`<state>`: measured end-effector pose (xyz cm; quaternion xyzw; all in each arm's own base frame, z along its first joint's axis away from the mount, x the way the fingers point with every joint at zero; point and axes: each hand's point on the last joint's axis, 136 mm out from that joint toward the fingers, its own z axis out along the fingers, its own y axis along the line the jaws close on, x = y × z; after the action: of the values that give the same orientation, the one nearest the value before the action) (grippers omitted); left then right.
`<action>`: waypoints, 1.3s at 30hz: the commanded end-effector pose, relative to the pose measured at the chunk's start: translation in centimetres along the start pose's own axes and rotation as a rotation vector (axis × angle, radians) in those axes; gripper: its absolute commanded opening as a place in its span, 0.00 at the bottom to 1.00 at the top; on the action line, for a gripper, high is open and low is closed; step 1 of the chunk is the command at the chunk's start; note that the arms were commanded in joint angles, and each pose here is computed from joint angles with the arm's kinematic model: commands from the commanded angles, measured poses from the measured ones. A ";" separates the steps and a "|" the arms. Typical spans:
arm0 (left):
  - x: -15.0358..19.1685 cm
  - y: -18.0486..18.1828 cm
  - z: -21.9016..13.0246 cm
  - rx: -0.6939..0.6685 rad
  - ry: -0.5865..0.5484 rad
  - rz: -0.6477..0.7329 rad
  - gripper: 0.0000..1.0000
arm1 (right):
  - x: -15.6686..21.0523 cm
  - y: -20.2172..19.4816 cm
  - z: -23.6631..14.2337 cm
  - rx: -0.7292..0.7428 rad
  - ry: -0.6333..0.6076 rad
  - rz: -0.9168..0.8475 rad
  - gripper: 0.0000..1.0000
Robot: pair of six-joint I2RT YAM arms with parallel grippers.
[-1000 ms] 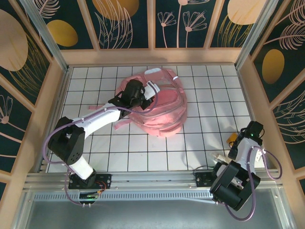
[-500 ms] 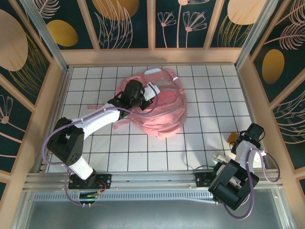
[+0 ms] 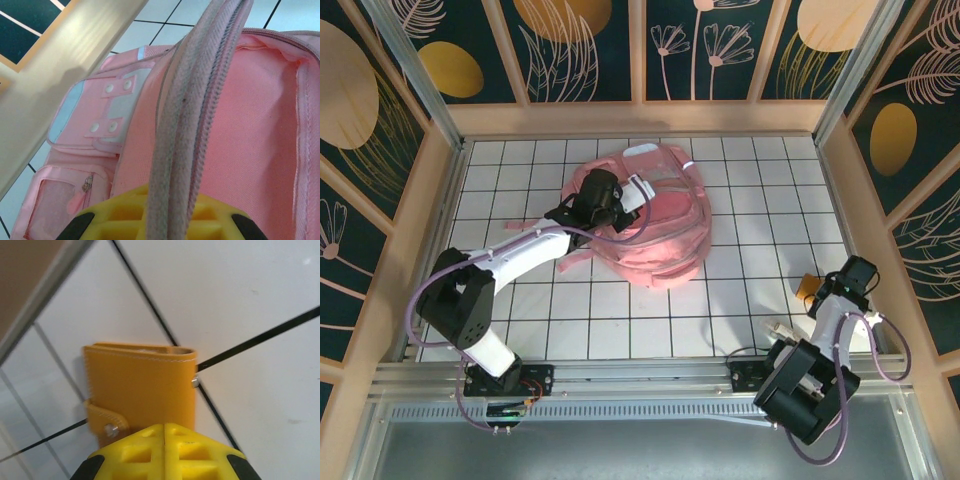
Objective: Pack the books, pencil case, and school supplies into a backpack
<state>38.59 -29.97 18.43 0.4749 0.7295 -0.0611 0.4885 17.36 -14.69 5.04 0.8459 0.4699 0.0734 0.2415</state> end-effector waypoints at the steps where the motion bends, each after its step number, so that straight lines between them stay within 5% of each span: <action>1: -2.4 1.4 -2.0 -0.049 -0.075 0.028 0.00 | -0.2 2.0 -2.3 -0.047 -0.013 -0.083 0.00; 6: -2.8 1.0 -2.3 -0.027 -0.088 0.029 0.00 | 0.7 1.4 -2.4 -0.028 0.034 -0.143 0.00; 8: -2.8 1.0 -2.3 -0.023 -0.091 0.030 0.00 | 0.0 -0.5 -1.4 0.038 0.010 -0.124 0.46; 10: -2.7 0.6 -2.2 -0.008 -0.091 0.032 0.00 | -0.3 -1.8 -0.2 0.072 0.015 -0.111 0.80; 12: -2.6 0.3 -2.2 0.013 -0.087 0.039 0.00 | 0.0 -2.8 1.0 0.091 0.037 -0.100 0.91; 15: -2.3 0.0 -2.2 0.024 -0.074 0.053 0.00 | 0.6 -2.8 2.1 0.058 0.069 -0.115 0.91; 25: -2.4 0.3 -2.6 0.014 -0.066 0.075 0.00 | -0.6 0.3 2.3 -0.037 0.013 -0.186 0.62; 36: -3.1 -0.2 -2.4 0.057 -0.076 0.053 0.00 | -0.9 0.9 1.8 -0.005 0.007 -0.161 0.62; 39: -2.9 -0.5 -2.3 0.074 -0.073 0.042 0.00 | -1.0 1.3 2.0 -0.008 0.006 -0.167 0.51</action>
<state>37.08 -29.94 18.26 0.5105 0.7183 -0.0706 0.4674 17.55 -15.57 2.98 0.8066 0.5441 0.0575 0.2240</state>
